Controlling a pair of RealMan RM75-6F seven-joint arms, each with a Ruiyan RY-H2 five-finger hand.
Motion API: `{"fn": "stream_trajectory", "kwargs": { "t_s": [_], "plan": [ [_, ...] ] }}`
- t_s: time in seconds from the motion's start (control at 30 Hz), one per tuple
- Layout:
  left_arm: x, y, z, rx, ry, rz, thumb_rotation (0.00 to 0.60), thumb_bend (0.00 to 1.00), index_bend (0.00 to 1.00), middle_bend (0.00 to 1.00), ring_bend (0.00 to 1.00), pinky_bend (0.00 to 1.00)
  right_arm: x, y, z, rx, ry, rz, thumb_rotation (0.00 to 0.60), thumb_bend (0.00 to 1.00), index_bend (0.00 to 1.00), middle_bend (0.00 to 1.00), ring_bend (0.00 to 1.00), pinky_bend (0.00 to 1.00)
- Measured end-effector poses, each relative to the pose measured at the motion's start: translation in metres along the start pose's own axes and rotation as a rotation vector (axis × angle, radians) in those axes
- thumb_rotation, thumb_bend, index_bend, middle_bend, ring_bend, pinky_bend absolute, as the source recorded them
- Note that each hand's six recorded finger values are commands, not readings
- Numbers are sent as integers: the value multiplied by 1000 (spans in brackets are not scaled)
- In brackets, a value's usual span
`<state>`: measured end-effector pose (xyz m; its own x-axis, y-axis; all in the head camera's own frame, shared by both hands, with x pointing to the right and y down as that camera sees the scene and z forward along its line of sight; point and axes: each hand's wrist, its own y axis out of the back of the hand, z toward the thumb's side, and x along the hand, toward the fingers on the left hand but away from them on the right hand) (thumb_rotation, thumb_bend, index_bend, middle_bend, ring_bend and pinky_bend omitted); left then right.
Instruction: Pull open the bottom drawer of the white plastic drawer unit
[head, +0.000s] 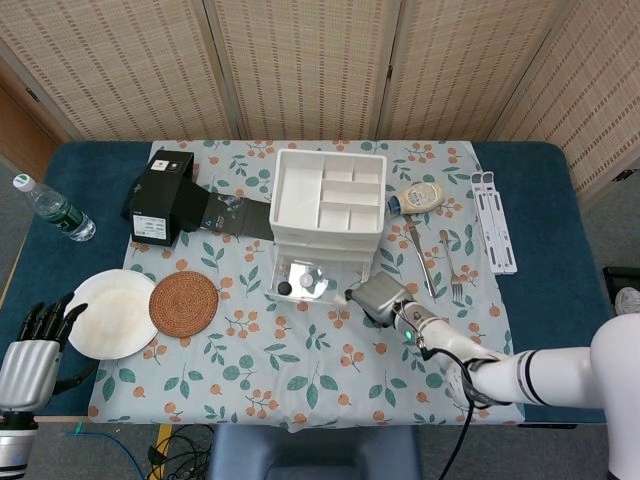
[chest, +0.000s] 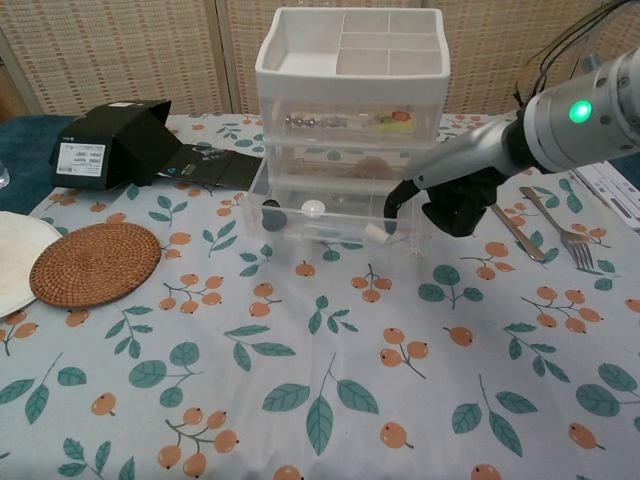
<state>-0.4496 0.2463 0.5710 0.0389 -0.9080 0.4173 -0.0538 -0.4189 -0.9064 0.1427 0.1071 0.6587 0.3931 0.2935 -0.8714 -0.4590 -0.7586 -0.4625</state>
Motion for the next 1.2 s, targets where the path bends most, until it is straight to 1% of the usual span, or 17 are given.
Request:
{"fn": "stream_trajectory", "kwargs": {
  "t_s": [0.4,0.63,0.9,1.1,1.2],
  "plan": [
    [0,2,-1,1,4,4,600,169,142,71,110,70,-8,9,8,-37,27,-27,600,959,179,934,1000,1000],
    [-1,1,-2,2,7,0,600,169,142,71,110,70,-9,10,8,-53,32,-33,600,959,179,933,1000,1000],
    [1,-1,1,5,0,-5,600,170,142,71,110,70,2,1,3,-77,34,9,600,959,179,933,1000,1000],
    [1,0,2,5,-2,-3,600,169,142,70,110,70,-1,-1,5,-106,47,31,600,960,179,934,1000,1000],
    [0,0,1,7,2,-3,600,169,142,70,110,70,-5,1,6,-116,52,29,600,960,179,934,1000,1000]
  ]
}}
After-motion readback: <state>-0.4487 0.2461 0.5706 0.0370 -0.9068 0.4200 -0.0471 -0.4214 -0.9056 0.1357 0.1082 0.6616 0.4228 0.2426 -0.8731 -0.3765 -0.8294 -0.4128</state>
